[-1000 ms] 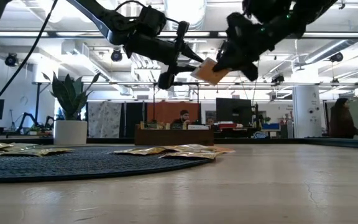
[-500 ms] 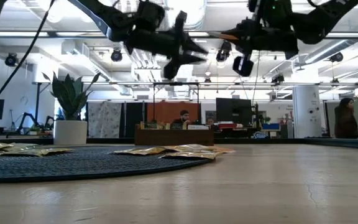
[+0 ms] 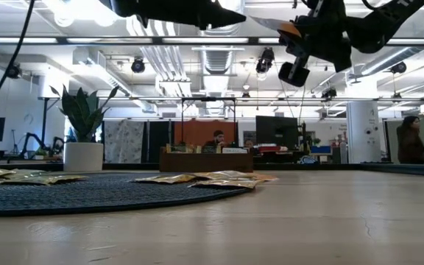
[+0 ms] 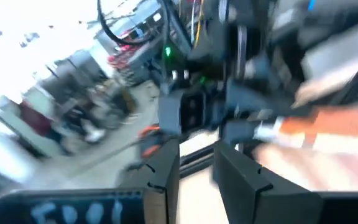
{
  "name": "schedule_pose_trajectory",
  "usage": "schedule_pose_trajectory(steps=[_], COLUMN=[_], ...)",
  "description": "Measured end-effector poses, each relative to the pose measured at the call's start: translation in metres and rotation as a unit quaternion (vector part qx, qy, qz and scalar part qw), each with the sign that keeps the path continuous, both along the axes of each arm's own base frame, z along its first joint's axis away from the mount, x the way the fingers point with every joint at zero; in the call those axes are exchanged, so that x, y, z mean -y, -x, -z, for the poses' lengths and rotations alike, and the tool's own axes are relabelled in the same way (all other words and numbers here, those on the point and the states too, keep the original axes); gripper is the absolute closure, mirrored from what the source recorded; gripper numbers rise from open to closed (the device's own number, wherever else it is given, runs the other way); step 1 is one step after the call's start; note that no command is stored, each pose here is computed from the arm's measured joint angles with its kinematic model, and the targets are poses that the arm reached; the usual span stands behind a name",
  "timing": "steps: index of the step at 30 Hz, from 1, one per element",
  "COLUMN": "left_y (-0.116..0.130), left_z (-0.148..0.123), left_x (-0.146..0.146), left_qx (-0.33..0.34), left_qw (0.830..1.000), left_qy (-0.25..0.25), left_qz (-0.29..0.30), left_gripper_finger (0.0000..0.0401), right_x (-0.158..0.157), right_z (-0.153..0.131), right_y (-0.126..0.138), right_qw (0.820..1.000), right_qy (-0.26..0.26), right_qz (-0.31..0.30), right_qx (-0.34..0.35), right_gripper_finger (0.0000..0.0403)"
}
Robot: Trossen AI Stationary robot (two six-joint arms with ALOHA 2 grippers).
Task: Pick & Place Tea
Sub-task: Put the white tea bag into the right section of the wooden organizer
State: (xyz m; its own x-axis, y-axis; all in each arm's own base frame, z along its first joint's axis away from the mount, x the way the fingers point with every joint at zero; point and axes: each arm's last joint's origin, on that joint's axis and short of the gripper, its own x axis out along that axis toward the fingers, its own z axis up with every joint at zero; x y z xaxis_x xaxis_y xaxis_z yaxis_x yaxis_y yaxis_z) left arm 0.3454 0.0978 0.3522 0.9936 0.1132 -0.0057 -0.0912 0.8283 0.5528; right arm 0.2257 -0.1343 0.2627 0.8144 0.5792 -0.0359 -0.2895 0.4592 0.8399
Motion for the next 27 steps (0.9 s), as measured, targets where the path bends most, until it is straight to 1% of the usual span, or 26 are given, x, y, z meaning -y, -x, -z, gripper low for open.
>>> schedule_pose_trajectory(steps=[3,6,9,12,14,16,18,20,24,27], left_y=[-0.001,-0.003,-0.007,-0.011,-0.015,-0.017,-0.018,-0.019,-0.018,-0.018], left_z=[0.002,0.006,0.012,0.015,0.017,0.018,0.017,0.014,0.010,0.008], left_x=[0.001,0.001,0.001,0.007,0.014,0.021,0.027,0.031,0.026,0.025], left_qx=[-0.025,-0.046,-0.062,-0.070,-0.073,-0.077,-0.075,-0.065,-0.065,-0.071], left_qw=[0.994,0.982,0.972,0.963,0.951,0.933,0.916,0.911,0.914,0.904], left_qy=[-0.102,-0.181,-0.222,-0.258,-0.300,-0.353,-0.395,-0.407,-0.396,-0.412], left_qz=[-0.024,-0.042,-0.038,-0.025,-0.013,-0.002,0.000,-0.010,-0.065,-0.088], left_gripper_finger=[0.0305,0.0305,0.0305,0.0305,0.0305,0.0305,0.0305,0.0305,0.0305,0.0305], right_x=[0.001,0.002,0.002,0.002,0.002,0.003,0.003,0.003,0.002,0.002], right_z=[-0.005,-0.013,-0.021,-0.030,-0.035,-0.038,-0.040,-0.041,-0.041,-0.042], right_y=[-0.001,-0.003,-0.006,-0.008,-0.009,-0.010,-0.011,-0.011,-0.011,-0.011], right_qw=[1.000,1.000,1.000,1.000,1.000,1.000,1.000,1.000,1.000,1.000], right_qy=[0.003,0.007,0.010,0.013,0.012,0.009,0.005,0.003,0.002,0.000], right_qz=[0.001,0.004,0.001,-0.003,-0.005,-0.005,-0.006,-0.008,-0.009,-0.009], right_qx=[0.005,0.012,0.019,0.023,0.021,0.015,0.009,0.005,0.003,0.001], right_gripper_finger=[0.0390,0.0390,0.0390,0.0390,0.0390,0.0390,0.0390,0.0390,0.0390,0.0390])
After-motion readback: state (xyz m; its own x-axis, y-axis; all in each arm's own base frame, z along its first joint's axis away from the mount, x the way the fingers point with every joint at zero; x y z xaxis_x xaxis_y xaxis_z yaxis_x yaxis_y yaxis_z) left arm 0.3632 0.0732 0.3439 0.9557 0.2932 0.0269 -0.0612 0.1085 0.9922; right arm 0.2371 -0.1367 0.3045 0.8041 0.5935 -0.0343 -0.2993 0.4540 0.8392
